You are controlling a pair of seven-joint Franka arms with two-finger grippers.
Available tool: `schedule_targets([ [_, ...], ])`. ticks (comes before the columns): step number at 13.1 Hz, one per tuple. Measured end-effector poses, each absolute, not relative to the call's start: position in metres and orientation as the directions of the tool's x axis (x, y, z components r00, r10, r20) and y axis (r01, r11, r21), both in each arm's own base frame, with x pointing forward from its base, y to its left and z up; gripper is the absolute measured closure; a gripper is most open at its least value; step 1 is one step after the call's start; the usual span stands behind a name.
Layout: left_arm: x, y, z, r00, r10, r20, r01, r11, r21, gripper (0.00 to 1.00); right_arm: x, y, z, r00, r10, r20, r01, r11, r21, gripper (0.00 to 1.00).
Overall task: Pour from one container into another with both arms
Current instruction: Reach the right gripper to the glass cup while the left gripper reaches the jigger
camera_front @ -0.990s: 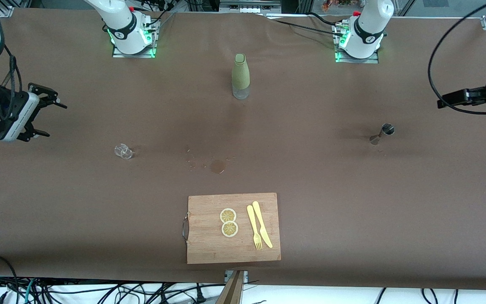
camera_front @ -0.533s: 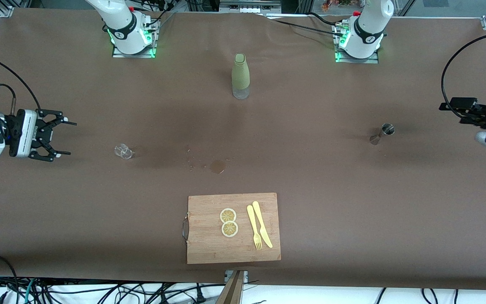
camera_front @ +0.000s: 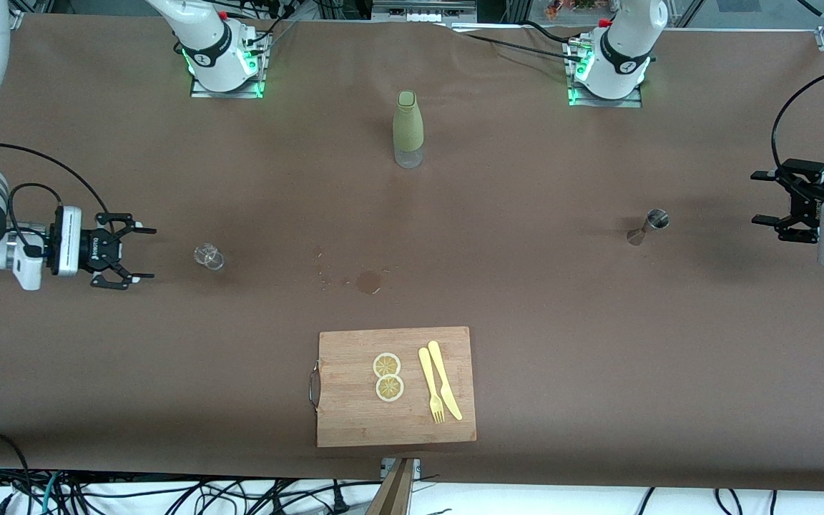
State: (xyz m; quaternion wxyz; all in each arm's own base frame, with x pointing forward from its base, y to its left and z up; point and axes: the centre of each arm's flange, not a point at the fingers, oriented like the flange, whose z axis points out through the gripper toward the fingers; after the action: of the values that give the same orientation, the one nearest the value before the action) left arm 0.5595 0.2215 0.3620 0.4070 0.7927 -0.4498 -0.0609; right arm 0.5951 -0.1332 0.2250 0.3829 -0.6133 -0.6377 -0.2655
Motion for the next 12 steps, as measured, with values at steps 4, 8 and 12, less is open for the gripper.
schedule_targets([
  [4,0.536,0.250,0.284,0.481,-0.660,0.577,-0.779,-0.020,0.627,0.00,0.588,-0.156,0.160,-0.022,0.460,0.888,0.984,0.169,-0.063,0.00],
  [8,0.495,0.275,0.196,0.398,-0.454,0.797,-0.880,0.056,0.472,0.00,0.584,-0.148,0.120,-0.071,0.385,0.920,0.986,0.168,0.006,0.00],
  [12,0.472,0.274,0.136,0.299,-0.274,0.914,-0.949,0.013,0.315,0.00,0.576,-0.136,0.076,-0.051,0.333,0.941,0.990,0.141,0.004,0.00],
])
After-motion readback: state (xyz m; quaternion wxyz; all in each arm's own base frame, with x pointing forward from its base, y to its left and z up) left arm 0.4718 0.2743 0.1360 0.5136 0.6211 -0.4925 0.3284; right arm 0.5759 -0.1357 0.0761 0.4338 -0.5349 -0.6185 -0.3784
